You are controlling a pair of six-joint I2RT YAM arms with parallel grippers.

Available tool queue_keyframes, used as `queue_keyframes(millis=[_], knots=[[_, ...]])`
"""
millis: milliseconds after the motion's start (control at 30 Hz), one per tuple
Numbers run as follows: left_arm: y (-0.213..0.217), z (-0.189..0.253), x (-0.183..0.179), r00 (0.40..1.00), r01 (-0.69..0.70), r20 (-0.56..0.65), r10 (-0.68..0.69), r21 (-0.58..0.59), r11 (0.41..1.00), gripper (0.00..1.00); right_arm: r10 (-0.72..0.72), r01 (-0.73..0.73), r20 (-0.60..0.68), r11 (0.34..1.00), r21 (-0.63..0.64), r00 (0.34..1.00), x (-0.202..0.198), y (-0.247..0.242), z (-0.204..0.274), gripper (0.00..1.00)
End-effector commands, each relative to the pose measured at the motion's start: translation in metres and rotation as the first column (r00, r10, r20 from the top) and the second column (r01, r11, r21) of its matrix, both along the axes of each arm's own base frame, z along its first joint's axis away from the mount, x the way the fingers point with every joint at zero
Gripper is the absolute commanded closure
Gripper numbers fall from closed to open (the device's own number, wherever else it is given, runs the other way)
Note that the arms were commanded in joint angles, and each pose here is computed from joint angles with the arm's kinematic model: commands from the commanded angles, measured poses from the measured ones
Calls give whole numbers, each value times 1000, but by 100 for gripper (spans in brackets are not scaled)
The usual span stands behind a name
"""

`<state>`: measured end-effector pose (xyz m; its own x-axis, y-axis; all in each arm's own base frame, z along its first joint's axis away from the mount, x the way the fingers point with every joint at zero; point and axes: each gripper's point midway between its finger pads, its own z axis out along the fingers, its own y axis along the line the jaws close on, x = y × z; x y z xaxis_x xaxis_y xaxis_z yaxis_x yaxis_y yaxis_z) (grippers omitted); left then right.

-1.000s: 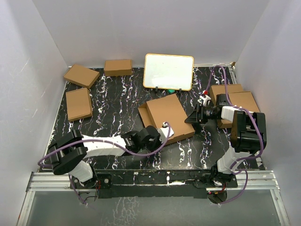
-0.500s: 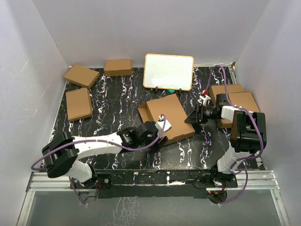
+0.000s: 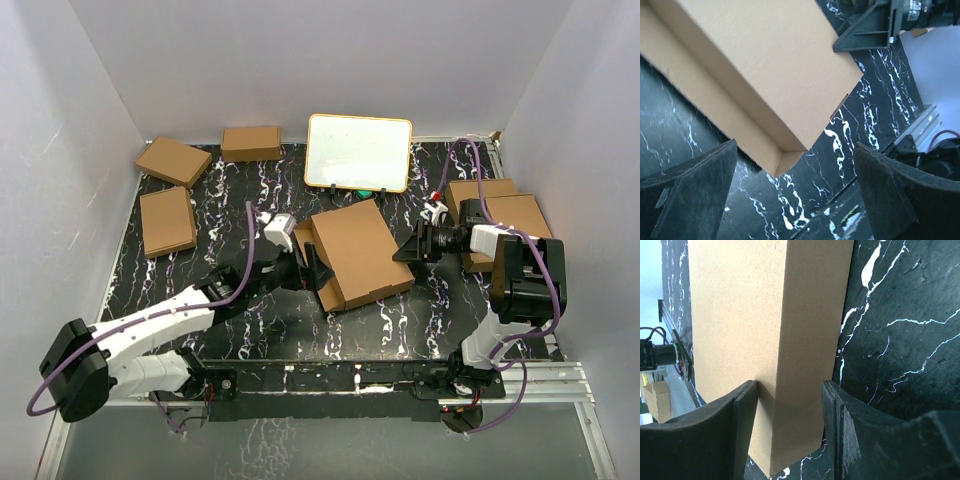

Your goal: Fold the paper box

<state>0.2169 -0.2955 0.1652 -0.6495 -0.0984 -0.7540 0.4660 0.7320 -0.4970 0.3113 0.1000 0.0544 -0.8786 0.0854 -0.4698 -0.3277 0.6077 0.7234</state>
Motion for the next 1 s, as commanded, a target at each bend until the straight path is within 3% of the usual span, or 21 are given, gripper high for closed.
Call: queue_keyframes(millis=[0, 200, 333, 600, 967], knots=[[6, -3, -9, 977, -131, -193, 95, -184, 974, 3, -6, 10, 28, 991, -135, 1000, 9, -16, -22, 44], [14, -29, -17, 929, -243, -335, 157, -233, 942, 3, -6, 10, 29, 991, -134, 1000, 9, -15, -22, 44], [28, -35, -6, 919, -292, -339, 203, -237, 927, 3, -4, 8, 30, 991, -132, 1000, 9, -15, -21, 44], [59, -34, 65, 908, -330, -366, 204, -325, 886, 3, -1, 5, 31, 991, -131, 1000, 9, -14, -21, 44], [58, -69, 140, 891, -334, -396, 224, -234, 913, 3, 4, -1, 23, 992, -130, 1000, 8, -13, -23, 44]])
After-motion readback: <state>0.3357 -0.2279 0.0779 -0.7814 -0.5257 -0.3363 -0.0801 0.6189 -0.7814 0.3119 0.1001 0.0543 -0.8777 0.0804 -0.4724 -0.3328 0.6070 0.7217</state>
